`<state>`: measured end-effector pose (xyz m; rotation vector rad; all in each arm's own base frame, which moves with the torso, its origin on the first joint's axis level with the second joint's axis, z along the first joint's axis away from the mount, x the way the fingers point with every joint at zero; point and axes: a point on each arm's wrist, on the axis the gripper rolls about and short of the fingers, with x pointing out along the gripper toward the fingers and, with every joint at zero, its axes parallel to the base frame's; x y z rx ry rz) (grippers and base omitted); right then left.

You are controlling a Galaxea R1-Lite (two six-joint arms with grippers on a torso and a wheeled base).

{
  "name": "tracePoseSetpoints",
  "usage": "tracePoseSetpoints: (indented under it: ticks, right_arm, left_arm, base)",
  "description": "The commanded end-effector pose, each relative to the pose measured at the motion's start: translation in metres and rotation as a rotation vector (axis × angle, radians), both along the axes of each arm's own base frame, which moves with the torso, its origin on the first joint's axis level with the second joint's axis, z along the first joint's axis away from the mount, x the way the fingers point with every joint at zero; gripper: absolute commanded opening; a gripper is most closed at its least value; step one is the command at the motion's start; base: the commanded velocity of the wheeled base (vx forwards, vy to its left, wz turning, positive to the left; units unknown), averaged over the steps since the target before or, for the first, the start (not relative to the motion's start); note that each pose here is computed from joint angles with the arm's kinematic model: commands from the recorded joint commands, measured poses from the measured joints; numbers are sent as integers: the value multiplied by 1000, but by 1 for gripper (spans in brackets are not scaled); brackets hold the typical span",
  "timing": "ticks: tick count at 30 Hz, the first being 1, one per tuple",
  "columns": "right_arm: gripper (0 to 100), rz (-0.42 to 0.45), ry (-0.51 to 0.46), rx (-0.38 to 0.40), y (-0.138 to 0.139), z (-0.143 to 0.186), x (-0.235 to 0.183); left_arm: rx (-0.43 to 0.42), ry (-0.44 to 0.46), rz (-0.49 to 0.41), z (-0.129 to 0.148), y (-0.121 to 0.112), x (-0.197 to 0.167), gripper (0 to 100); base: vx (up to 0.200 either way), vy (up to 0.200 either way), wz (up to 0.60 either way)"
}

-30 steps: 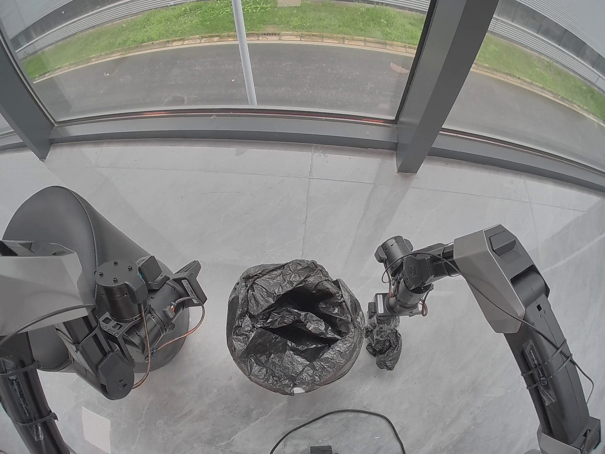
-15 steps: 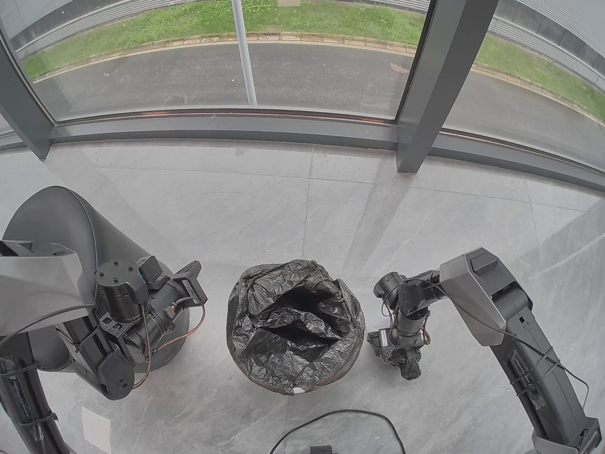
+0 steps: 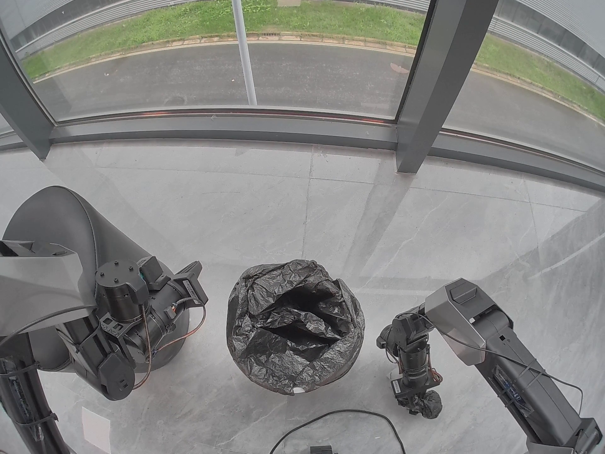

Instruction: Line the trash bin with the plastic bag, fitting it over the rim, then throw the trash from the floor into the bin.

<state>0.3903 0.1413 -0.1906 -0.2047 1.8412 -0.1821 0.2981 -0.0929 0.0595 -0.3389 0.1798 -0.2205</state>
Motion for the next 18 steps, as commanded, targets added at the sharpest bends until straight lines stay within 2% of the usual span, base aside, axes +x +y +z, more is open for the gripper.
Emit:
tracePoseSetpoints:
  ticks: [1,11,15,18]
  right_arm:
    - [0,-16,20,-11,-3,-4,-2]
    - [0,-57,-114,25,3,99,21]
    - [0,-32,-205,58,7,150,25]
    - [0,36,-296,102,16,194,25]
  left_arm:
    - [-1,-1,0,0,0,0,0]
    - [-1,-3,-1,1,-1,-1,0]
    - [-1,-3,0,1,-1,-1,0]
    - [-1,-3,-1,1,-1,-1,0]
  base:
    - [0,0,0]
    - [0,0,0]
    - [0,0,0]
    - [0,0,0]
